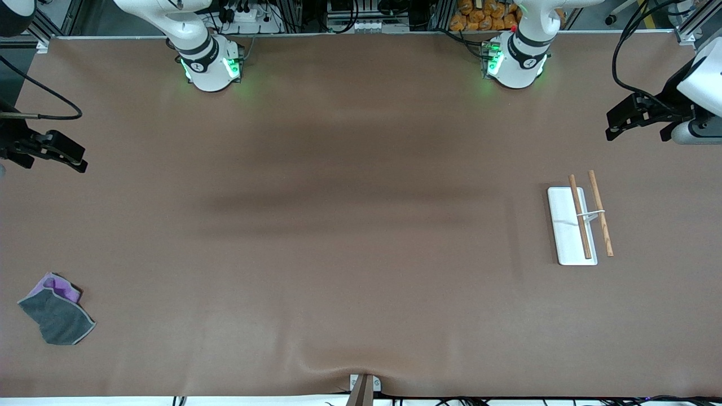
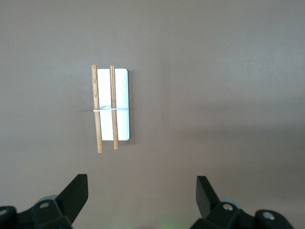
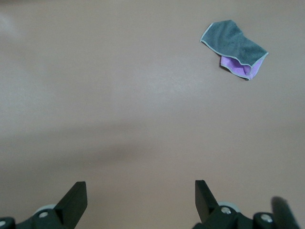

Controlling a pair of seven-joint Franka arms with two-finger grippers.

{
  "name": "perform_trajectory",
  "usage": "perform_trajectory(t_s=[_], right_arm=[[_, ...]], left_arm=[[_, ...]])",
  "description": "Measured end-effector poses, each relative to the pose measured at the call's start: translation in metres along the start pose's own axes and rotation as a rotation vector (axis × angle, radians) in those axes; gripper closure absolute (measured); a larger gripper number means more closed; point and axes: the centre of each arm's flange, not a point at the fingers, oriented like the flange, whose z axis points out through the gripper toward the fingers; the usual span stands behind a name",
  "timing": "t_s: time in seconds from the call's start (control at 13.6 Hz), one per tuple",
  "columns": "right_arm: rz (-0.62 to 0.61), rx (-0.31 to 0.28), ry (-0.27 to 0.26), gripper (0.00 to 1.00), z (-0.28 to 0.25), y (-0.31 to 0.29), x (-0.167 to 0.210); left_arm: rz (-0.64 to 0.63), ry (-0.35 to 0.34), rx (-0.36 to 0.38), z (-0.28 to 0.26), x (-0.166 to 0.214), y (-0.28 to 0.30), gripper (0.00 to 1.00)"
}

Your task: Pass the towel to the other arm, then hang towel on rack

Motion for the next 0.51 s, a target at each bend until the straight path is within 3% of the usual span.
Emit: perform_trajectory(t_s=[0.51], right_arm=[[0.002, -0.002, -0.001, 0.0, 0.0012, 0.0013, 0.0006]], left_arm=[[0.0, 0.0, 0.0, 0.0, 0.0, -0.0001, 0.0]])
